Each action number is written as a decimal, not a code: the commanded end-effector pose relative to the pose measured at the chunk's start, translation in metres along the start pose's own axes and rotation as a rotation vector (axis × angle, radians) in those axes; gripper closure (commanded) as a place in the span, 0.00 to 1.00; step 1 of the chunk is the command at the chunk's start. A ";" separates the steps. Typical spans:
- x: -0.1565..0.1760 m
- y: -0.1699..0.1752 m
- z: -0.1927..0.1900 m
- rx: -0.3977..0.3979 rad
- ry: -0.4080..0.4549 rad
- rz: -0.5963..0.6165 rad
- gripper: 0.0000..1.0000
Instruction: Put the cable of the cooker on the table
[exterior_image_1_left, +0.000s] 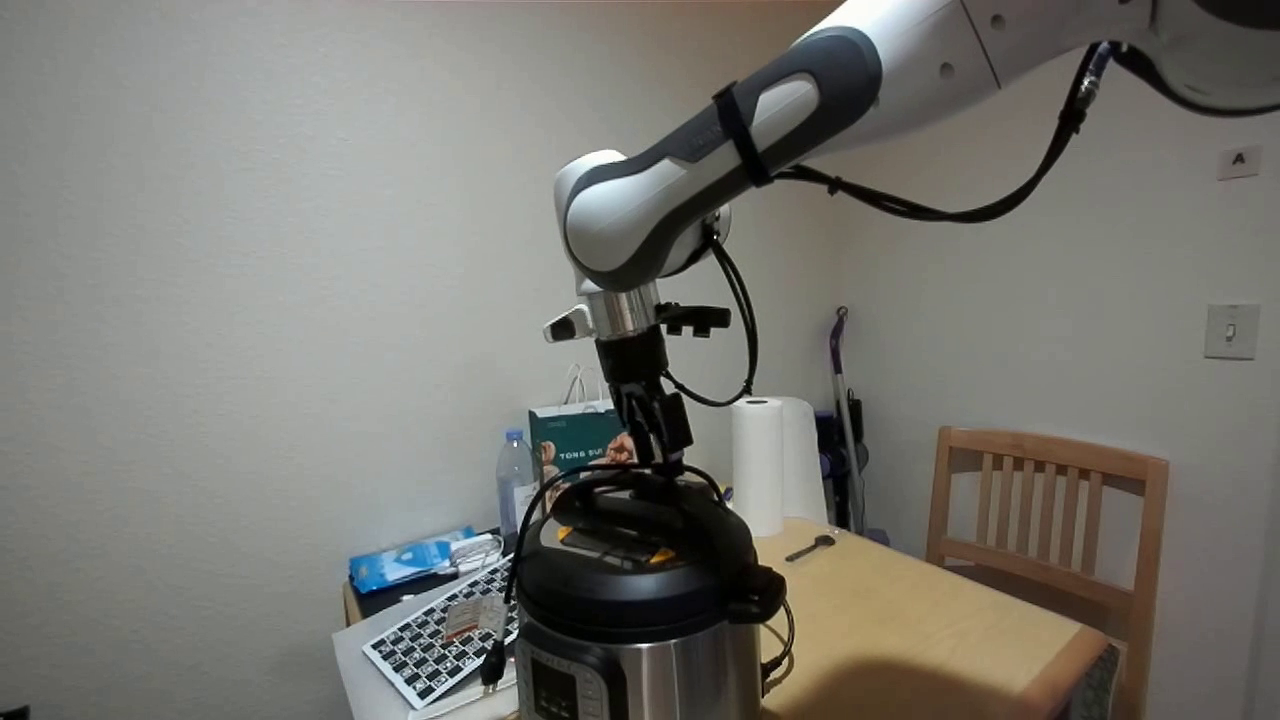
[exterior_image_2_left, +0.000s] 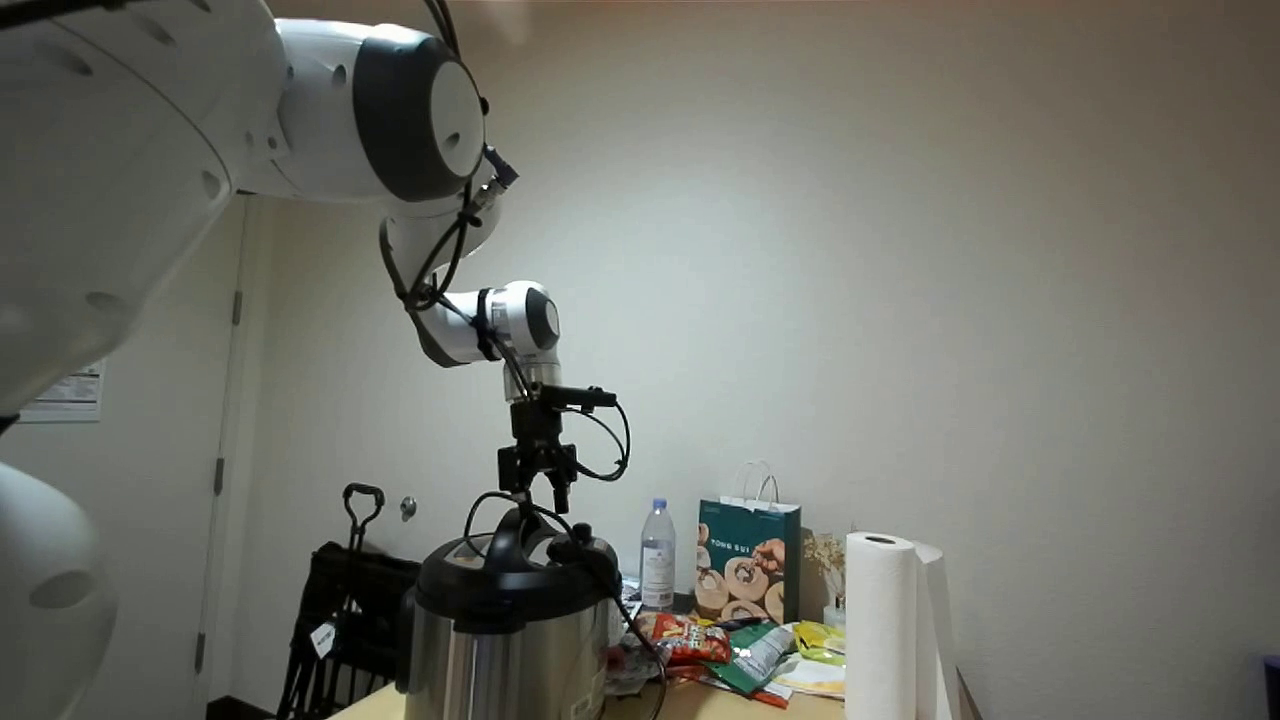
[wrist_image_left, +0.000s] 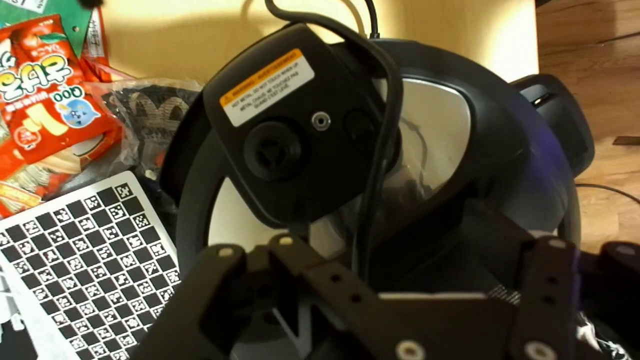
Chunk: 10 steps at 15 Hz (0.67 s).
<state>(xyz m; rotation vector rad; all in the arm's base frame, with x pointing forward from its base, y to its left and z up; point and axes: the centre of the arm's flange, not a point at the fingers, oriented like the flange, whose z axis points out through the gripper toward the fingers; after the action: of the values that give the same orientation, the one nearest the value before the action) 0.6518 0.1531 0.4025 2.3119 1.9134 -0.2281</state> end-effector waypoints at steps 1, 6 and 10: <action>-0.004 0.014 -0.001 0.020 0.052 -0.021 0.53; -0.008 0.018 -0.002 0.033 0.090 0.002 0.86; -0.012 0.013 -0.012 0.010 0.071 0.082 1.00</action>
<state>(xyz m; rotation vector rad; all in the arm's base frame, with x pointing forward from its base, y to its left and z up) 0.6651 0.1467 0.4053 2.3909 1.9114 -0.1661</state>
